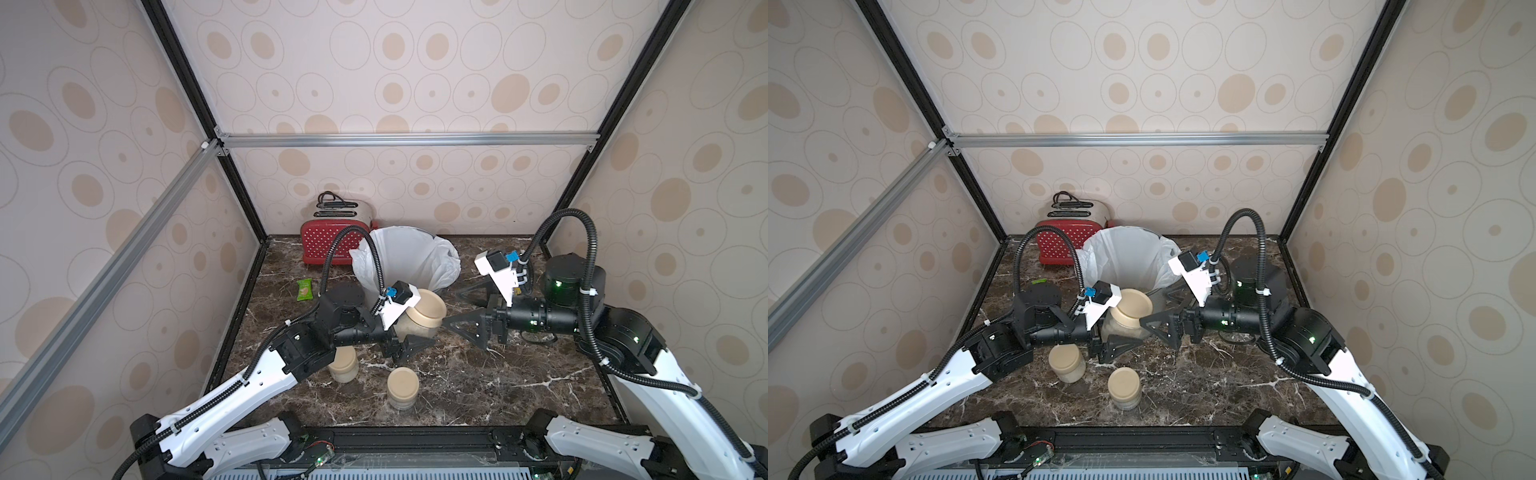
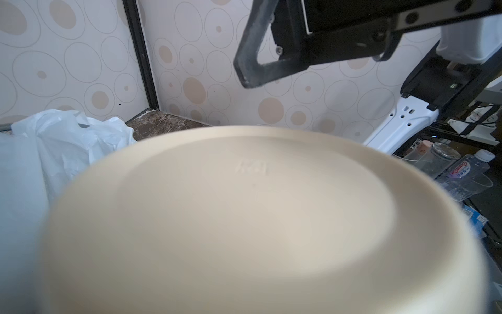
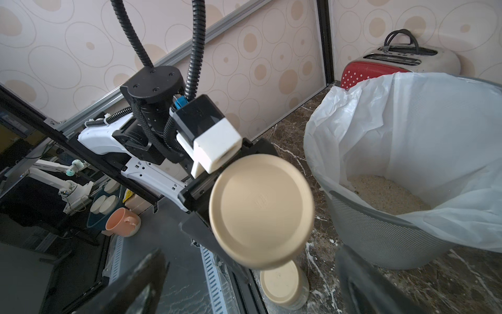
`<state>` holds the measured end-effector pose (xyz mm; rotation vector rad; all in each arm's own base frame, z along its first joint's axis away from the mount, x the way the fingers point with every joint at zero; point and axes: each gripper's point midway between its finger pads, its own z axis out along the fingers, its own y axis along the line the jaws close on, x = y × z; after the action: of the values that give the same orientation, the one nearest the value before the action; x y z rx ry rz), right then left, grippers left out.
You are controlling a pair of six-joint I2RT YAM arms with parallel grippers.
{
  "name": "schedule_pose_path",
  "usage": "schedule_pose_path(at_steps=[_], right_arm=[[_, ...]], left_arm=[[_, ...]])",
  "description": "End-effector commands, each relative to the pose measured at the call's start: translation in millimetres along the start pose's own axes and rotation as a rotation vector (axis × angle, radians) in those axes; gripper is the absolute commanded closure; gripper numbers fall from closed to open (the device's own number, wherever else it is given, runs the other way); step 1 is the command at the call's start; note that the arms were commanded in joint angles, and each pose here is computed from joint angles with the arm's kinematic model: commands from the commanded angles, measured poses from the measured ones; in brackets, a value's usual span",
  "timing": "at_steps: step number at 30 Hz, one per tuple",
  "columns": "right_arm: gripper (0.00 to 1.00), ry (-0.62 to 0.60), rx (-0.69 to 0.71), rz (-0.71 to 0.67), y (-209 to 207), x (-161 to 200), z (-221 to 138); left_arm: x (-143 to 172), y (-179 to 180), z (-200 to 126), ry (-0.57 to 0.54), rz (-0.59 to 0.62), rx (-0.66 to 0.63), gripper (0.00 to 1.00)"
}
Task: Empty moldy rice from jars
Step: Unscrew the lid from the jar.
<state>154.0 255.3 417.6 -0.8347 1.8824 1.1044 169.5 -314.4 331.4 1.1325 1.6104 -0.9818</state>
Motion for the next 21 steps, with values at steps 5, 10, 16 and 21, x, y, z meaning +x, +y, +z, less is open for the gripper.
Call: schedule_pose_path(at_steps=[5, 10, 16, 21], right_arm=[[0.0, 0.028, 0.123, 0.02, -16, 1, 29], [0.0, 0.044, 0.181, -0.008, -20, 2, 44], [0.0, 0.042, 0.248, -0.017, -29, 2, 46], [0.0, 0.041, 0.311, -0.016, -40, 5, 42]], left_arm=[[-39, -6, -2, -0.094, 0.097, 0.016, 0.69], [-36, -6, -2, -0.089, 0.096, 0.017, 0.69], [-33, -6, -2, -0.085, 0.104, 0.015, 0.69], [-34, -4, -1, -0.081, 0.121, 0.008, 0.69]])
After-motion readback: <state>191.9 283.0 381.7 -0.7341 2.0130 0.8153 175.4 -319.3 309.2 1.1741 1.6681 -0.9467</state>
